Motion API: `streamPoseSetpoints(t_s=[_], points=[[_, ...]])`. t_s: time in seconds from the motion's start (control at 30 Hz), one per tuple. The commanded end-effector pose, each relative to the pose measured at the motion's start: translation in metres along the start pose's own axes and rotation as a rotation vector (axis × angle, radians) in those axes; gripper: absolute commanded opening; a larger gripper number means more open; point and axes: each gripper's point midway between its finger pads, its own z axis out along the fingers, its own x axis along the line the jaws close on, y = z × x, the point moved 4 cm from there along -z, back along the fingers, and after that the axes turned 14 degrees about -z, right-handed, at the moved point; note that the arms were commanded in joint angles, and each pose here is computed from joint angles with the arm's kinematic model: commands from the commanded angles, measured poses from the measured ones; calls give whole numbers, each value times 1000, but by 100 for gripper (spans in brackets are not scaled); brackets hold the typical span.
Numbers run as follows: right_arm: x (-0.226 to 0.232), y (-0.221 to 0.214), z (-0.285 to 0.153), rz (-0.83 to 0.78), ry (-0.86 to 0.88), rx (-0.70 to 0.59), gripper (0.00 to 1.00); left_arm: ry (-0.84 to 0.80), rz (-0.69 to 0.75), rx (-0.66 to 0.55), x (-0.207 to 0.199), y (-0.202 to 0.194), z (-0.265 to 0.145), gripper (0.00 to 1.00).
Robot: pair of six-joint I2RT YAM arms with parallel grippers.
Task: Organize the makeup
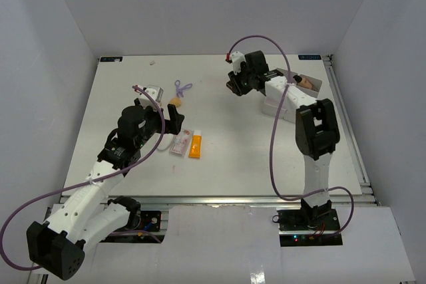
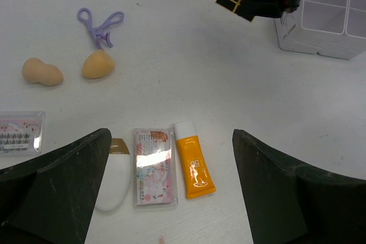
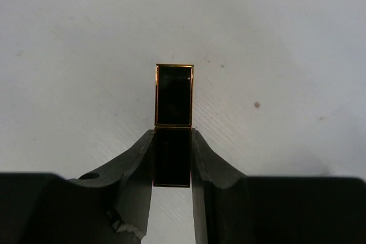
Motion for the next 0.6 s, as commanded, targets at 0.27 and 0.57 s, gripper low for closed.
streamPoseSetpoints(t_s=[0.27, 0.57], points=[[-46, -9, -150, -377, -142, -90, 9, -112, -16, -30, -18, 9, -14, 98], [-96, -39, -153, -343, -216, -67, 12, -110, -17, -26, -17, 8, -13, 98]])
